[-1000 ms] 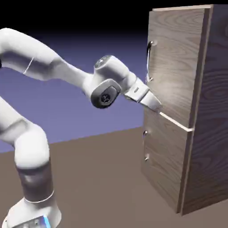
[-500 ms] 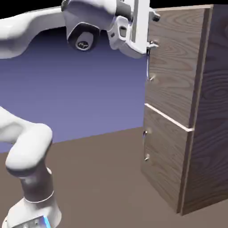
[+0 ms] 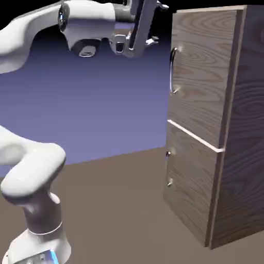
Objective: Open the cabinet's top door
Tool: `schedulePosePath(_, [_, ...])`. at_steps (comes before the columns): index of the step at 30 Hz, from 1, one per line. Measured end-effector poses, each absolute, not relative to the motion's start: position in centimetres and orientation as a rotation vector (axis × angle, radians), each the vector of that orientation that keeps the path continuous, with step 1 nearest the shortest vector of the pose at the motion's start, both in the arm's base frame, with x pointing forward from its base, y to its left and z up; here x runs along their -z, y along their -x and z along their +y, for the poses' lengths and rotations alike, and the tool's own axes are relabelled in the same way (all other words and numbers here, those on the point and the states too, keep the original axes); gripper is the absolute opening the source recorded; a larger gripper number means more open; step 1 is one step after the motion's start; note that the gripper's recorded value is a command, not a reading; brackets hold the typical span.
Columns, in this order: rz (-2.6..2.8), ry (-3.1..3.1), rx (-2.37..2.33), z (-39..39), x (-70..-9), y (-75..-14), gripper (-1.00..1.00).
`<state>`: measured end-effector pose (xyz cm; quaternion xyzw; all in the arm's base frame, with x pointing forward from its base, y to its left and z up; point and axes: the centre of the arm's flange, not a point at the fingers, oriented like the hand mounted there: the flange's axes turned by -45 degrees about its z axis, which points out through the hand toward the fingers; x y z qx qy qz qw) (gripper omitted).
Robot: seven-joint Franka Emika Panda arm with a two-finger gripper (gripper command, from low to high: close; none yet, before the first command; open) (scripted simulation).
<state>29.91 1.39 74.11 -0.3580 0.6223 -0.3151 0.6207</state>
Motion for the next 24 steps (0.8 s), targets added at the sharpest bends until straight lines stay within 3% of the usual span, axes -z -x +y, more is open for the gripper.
schedulePosePath(9, [1.471, 0.392, 0.329, 5.9, -70.0, -31.2, 0.0])
schedulePosePath(16, [1.595, 0.014, 0.094, 6.6, -59.0, -33.5, 0.0])
schedulePosePath(23, [1.57, -0.051, 0.051, 5.8, -59.0, -38.0, 0.0])
schedulePosePath(24, [1.57, -0.051, 0.051, 5.8, -59.0, -38.0, -1.0])
